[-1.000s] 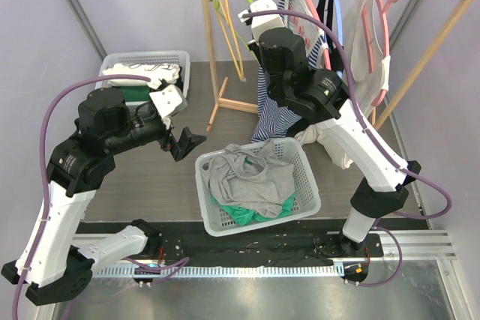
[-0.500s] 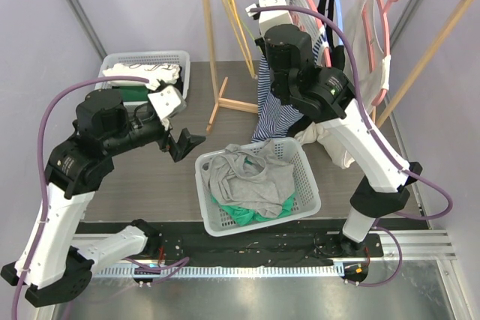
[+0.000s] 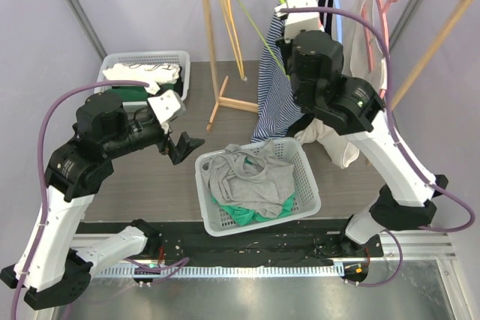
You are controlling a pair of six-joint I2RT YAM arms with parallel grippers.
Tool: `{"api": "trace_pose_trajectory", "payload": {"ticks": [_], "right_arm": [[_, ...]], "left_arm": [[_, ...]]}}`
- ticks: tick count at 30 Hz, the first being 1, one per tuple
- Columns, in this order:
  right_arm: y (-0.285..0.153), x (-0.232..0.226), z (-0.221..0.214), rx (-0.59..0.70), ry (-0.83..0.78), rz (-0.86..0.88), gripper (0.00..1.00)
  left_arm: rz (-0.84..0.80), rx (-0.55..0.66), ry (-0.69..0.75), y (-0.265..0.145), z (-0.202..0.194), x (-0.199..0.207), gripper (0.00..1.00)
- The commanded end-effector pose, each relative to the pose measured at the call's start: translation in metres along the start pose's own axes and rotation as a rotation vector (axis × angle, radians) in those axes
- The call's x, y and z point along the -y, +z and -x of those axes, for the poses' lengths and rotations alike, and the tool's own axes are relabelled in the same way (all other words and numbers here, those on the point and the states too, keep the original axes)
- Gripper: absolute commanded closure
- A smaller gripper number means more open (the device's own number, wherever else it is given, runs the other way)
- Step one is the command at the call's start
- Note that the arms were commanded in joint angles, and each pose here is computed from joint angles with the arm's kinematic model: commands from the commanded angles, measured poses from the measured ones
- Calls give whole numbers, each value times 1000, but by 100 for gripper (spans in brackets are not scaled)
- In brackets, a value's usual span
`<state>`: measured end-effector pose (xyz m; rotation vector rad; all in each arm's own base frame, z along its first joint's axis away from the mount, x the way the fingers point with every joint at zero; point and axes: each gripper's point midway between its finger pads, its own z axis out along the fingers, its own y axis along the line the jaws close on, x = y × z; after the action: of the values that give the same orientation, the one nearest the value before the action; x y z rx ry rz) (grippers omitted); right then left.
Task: Remove the tank top from the hanger
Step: Place the hanger at the clothesline.
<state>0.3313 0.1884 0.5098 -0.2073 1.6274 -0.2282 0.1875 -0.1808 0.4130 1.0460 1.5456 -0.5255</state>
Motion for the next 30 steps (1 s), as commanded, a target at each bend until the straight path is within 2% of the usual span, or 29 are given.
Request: {"api": "trace_pose_trajectory", "payload": {"ticks": [1,15,30], "right_arm": [[-22,30,45,146,238,18,99],[-6,28,36,75,164,-98,99],[-3,23,27,56,148,-89,99]], "left_arm": [[8,36,20,-2,9,-1,0],[14,46,23,-6,12,-1,0],[10,61,25,-10,17,1,0]]}}
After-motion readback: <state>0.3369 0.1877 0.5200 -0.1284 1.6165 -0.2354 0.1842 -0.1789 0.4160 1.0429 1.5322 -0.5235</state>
